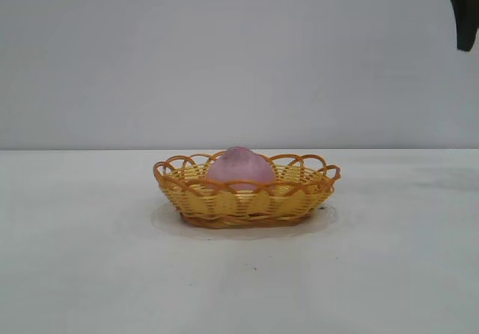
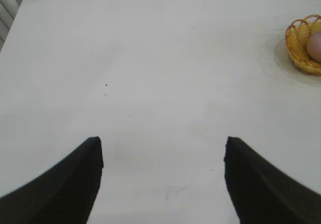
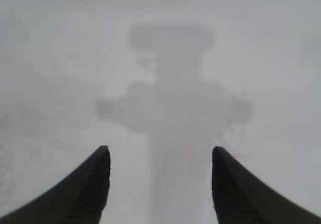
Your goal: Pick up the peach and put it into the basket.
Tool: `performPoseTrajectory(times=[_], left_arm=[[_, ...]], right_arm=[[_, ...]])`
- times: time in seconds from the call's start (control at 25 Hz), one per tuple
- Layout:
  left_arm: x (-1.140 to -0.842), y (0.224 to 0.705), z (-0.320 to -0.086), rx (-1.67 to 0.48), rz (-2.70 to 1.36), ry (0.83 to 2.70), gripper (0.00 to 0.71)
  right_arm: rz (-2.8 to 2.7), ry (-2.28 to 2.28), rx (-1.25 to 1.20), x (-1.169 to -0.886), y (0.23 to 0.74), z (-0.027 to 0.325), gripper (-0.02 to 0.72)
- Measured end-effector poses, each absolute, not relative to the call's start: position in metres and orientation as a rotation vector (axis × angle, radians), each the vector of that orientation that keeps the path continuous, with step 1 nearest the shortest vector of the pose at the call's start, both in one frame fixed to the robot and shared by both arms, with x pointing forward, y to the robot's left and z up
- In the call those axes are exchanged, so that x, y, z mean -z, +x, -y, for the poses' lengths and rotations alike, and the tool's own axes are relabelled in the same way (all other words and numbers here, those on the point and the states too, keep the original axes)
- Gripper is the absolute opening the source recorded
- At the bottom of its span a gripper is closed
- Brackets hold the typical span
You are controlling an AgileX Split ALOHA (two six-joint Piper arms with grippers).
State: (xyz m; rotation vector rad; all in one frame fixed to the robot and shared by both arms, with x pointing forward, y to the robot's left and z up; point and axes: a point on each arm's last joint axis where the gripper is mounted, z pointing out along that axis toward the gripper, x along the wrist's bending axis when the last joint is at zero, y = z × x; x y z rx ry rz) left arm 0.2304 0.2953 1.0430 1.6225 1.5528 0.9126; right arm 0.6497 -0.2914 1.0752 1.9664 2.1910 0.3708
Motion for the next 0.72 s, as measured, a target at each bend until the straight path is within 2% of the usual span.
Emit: performPoseTrajectory(times=[0.12,0.24,0.72], left_arm=[[-1.043,0.23,-0.295,-0.913,-1.553,1.623,0.491],[-1.043,0.23,-0.295,-0.913,-1.553,1.623,0.491],[-1.043,0.23,-0.295,-0.913,-1.553,1.623,0.491]], right_arm=[[-2.163,1.938,-0.413,-1.101,0.626,0.291,0.387],[-2.156,1.929,-0.415,-1.114,0.6,0.292,0.387],[-2.137,1.906,-0.424,-1.131,0.481,0.293,0.387]])
